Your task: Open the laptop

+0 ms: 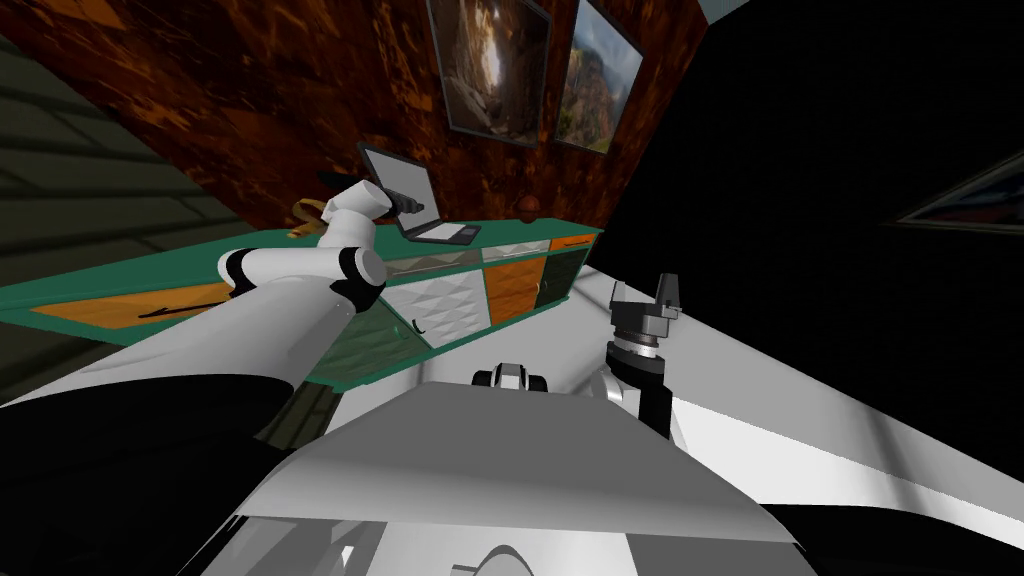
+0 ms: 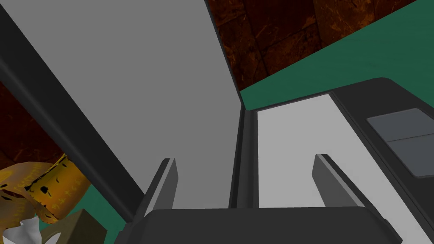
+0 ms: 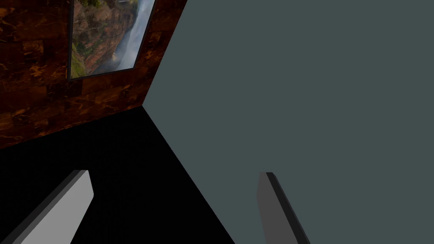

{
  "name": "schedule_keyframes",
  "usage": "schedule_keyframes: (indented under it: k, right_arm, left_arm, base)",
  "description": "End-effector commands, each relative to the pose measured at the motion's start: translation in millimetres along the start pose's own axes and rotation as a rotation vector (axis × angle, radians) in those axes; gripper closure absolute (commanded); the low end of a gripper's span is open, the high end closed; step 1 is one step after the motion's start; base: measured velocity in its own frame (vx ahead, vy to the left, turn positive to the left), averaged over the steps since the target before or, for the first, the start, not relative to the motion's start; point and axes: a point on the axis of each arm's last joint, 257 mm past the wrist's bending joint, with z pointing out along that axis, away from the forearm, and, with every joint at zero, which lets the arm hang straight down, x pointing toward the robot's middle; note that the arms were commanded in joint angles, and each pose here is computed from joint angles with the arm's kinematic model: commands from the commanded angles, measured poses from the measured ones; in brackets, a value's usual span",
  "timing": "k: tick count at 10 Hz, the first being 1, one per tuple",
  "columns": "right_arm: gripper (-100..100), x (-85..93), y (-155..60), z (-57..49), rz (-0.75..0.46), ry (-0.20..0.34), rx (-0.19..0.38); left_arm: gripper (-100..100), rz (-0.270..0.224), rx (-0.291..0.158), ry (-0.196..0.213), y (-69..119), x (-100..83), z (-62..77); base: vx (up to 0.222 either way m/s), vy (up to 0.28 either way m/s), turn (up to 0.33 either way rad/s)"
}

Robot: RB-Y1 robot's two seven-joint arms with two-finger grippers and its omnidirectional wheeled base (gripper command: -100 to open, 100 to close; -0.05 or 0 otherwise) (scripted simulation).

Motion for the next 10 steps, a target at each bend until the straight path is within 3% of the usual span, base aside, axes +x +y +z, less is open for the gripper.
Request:
schedule_keyframes:
  k: [1, 2, 3, 5, 8, 9, 10]
  right_arm:
    - [0, 0.1, 0.0, 0.1, 0.0, 0.0, 0.0]
    - [0, 0.1, 0.0, 0.1, 0.0, 0.0, 0.0]
    - [0, 0.0, 0.0, 0.0, 0.0, 0.0, 0.0]
    - [0, 0.0, 0.0, 0.0, 0.0, 0.0, 0.0]
    - [0, 0.0, 0.0, 0.0, 0.0, 0.0, 0.0]
    - [0, 0.0, 0.0, 0.0, 0.0, 0.0, 0.0]
    - [0, -0.1, 0.0, -0.1, 0.0, 0.0, 0.0]
  left_arm:
    - [-100, -0.003, 0.084, -0.048, -58.1, -29.3, -9.3]
    - [-100, 0.005, 0.113, 0.025, -71.2, 5.3, -17.1]
    - [-100, -0.007, 0.111, 0.031, -70.2, 9.8, -16.5]
    - [-100, 0.002, 0.092, -0.03, -62.5, -19.4, -11.1]
    - [-100, -0.003, 0.09, -0.034, -60.9, -21.8, -10.5]
    - [100, -0.001, 0.043, -0.032, -30.1, -18.5, -3.7]
    - [100, -0.001, 0.043, -0.032, -30.1, -18.5, -3.7]
  base:
    - [-0.076, 0.004, -0.409]
    - [-0.067, 0.008, -0.236]
    - [-0.03, 0.009, -0.034]
    - [0.0, 0.0, 0.02]
    - [0.004, -0.001, -0.002]
    - [0.03, 0.003, 0.352]
    - [0.05, -0.003, 0.173]
